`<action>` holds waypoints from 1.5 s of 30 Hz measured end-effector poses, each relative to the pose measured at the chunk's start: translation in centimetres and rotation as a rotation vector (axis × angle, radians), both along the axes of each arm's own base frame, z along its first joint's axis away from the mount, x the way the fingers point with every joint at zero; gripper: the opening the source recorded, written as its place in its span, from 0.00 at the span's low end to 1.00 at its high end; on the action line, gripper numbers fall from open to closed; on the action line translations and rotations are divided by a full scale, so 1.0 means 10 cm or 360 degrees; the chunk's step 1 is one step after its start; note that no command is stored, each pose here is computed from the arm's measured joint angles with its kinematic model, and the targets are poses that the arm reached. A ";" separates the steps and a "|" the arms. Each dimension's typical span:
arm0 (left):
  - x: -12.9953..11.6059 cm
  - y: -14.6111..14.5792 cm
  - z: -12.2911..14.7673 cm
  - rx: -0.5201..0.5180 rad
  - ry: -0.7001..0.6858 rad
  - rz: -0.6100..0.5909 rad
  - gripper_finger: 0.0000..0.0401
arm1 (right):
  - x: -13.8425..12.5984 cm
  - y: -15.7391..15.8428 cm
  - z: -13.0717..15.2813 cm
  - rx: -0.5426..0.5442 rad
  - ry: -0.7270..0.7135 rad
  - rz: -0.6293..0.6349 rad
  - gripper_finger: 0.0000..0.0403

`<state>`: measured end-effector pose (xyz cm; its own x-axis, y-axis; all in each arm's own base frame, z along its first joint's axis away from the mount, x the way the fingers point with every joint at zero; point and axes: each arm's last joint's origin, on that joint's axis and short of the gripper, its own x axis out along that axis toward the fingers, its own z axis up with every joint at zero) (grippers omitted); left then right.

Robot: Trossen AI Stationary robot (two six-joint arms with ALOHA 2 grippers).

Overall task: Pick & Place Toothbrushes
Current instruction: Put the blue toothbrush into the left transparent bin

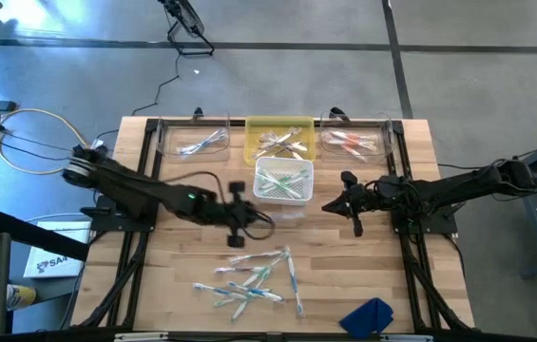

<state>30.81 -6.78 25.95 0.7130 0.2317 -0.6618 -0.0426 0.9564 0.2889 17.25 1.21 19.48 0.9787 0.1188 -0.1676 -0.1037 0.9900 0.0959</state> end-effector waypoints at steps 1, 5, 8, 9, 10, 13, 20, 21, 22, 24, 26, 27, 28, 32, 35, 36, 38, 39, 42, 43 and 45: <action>-0.06 0.02 0.08 0.0030 0.0007 0.0025 0.04 | 0.00 0.00 0.00 0.0001 0.0000 0.0003 0.00; -0.36 0.13 0.42 0.0144 -0.0020 0.0137 0.05 | 0.00 0.00 0.01 -0.0002 -0.0019 0.0004 0.00; -0.61 0.21 0.60 0.0215 -0.0054 0.0247 0.05 | 0.00 0.00 0.02 -0.0004 -0.0028 0.0004 0.00; -0.67 0.23 0.64 0.0242 -0.0065 0.0285 0.05 | 0.00 0.00 0.02 -0.0003 -0.0033 0.0004 0.00; -0.74 0.26 0.71 0.0259 -0.0105 0.0326 0.05 | 0.00 0.00 0.02 -0.0004 -0.0029 0.0004 0.00; -0.92 0.38 0.76 0.0306 -0.0061 0.0445 0.05 | 0.00 0.00 0.02 -0.0005 -0.0040 0.0005 0.00; -1.20 0.73 0.78 0.0325 0.0092 0.0753 0.05 | 0.00 0.00 0.02 -0.0006 -0.0031 0.0004 0.00; -1.21 0.78 0.77 0.0327 0.0117 0.0788 0.05 | 0.00 0.00 0.02 -0.0006 -0.0028 0.0003 0.00; -1.22 0.82 0.78 0.0323 0.0111 0.0831 0.05 | 0.00 0.00 0.01 -0.0007 -0.0023 -0.0001 0.00; -1.25 0.92 0.77 0.0330 0.0163 0.0908 0.05 | 0.00 0.00 0.01 -0.0008 -0.0022 -0.0003 0.00; -1.27 1.01 0.76 0.0311 0.0196 0.0972 0.05 | 0.00 0.00 0.01 -0.0008 -0.0021 -0.0006 0.00; -1.28 1.05 0.76 0.0296 0.0208 0.1000 0.05 | 0.00 0.00 0.01 -0.0008 -0.0020 -0.0007 0.01; -1.30 1.09 0.75 0.0286 0.0238 0.1025 0.05 | 0.00 0.00 0.01 -0.0008 -0.0021 -0.0007 0.01; -1.36 1.20 0.73 0.0291 0.0335 0.1069 0.05 | 0.00 0.00 0.01 -0.0009 -0.0018 -0.0007 0.01; -1.38 1.27 0.73 0.0307 0.0402 0.1030 0.05 | 0.00 0.00 0.01 -0.0009 -0.0018 -0.0007 0.01; -1.39 1.30 0.72 0.0304 0.0425 0.1021 0.05 | 0.00 0.00 0.01 -0.0009 -0.0018 -0.0007 0.01; -1.43 1.34 0.73 0.0290 0.0457 0.1021 0.05 | 0.00 0.00 0.01 -0.0009 -0.0018 -0.0007 0.01; -1.45 1.36 0.73 0.0279 0.0475 0.1031 0.05 | 0.00 0.00 0.01 -0.0009 -0.0018 -0.0007 0.01; -1.50 1.42 0.71 0.0247 0.0503 0.1081 0.05 | 0.00 0.00 0.01 -0.0009 -0.0018 -0.0007 0.01; -1.52 1.44 0.69 0.0220 0.0511 0.1094 0.05 | 0.00 0.00 0.01 -0.0009 -0.0018 -0.0008 0.01; -1.58 1.48 0.63 0.0176 0.0532 0.1137 0.05 | 0.00 0.00 0.01 -0.0009 -0.0018 -0.0008 0.01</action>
<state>14.98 8.06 32.21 0.1348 0.6349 -0.7608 -0.5289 0.6953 0.4866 17.26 1.18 19.58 0.9811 0.1131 -0.1572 -0.0999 0.9910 0.0893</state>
